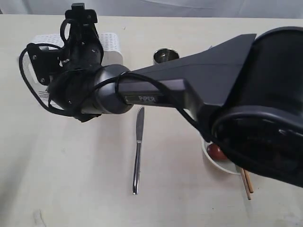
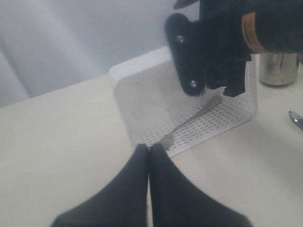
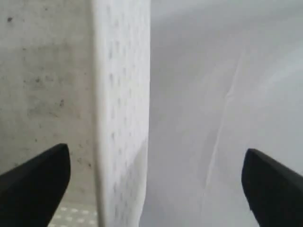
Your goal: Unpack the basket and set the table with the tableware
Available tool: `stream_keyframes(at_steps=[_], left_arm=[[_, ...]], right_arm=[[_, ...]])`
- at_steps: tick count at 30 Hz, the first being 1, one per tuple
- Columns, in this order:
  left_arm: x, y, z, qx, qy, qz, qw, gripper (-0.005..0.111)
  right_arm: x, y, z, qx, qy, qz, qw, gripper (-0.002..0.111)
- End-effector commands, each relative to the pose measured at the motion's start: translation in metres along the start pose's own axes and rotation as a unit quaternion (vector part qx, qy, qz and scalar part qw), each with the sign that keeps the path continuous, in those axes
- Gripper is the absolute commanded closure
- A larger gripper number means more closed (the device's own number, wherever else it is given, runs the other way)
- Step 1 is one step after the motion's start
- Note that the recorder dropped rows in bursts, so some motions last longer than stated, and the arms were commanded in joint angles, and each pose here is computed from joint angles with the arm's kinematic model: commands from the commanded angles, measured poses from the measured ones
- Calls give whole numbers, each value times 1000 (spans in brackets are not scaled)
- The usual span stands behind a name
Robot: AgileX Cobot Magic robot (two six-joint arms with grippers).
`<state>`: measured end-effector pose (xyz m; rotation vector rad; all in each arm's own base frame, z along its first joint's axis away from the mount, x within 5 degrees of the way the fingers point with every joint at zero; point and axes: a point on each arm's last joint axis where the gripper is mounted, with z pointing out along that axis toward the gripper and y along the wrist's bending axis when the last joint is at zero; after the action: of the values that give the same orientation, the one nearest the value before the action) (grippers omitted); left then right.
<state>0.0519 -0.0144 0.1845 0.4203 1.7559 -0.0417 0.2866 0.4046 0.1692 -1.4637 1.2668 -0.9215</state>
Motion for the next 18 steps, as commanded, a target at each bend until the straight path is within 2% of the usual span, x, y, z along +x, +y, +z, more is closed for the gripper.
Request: stream_keyframes(at_steps=[1, 4, 7, 10, 11, 14, 16, 17, 18], left_arm=[[0, -1, 0, 4, 0, -4, 1000, 107], [0, -1, 0, 4, 0, -4, 1000, 107], [0, -1, 0, 4, 0, -4, 1000, 107], [0, -1, 0, 4, 0, -4, 1000, 107], [0, -1, 0, 4, 0, -4, 1000, 107], [0, -1, 0, 4, 0, -4, 1000, 107], [0, -1, 0, 4, 0, -4, 1000, 107], [0, -1, 0, 4, 0, -4, 1000, 107], [0, -1, 0, 4, 0, -4, 1000, 107]], right_arm=[[9, -10, -6, -11, 50, 41, 998, 26], [15, -33, -19, -40, 62, 159, 984, 51], [19, -59, -39, -104, 62, 265, 957, 76], [24, -72, -59, -186, 81, 345, 917, 88], [26, -72, -70, -232, 79, 345, 906, 87], [22, -66, -82, -249, 27, 328, 911, 78], [18, -58, -82, -259, 12, 311, 914, 66], [10, -45, -88, -285, 5, 295, 912, 56], [5, -36, -92, -301, -8, 270, 915, 51]])
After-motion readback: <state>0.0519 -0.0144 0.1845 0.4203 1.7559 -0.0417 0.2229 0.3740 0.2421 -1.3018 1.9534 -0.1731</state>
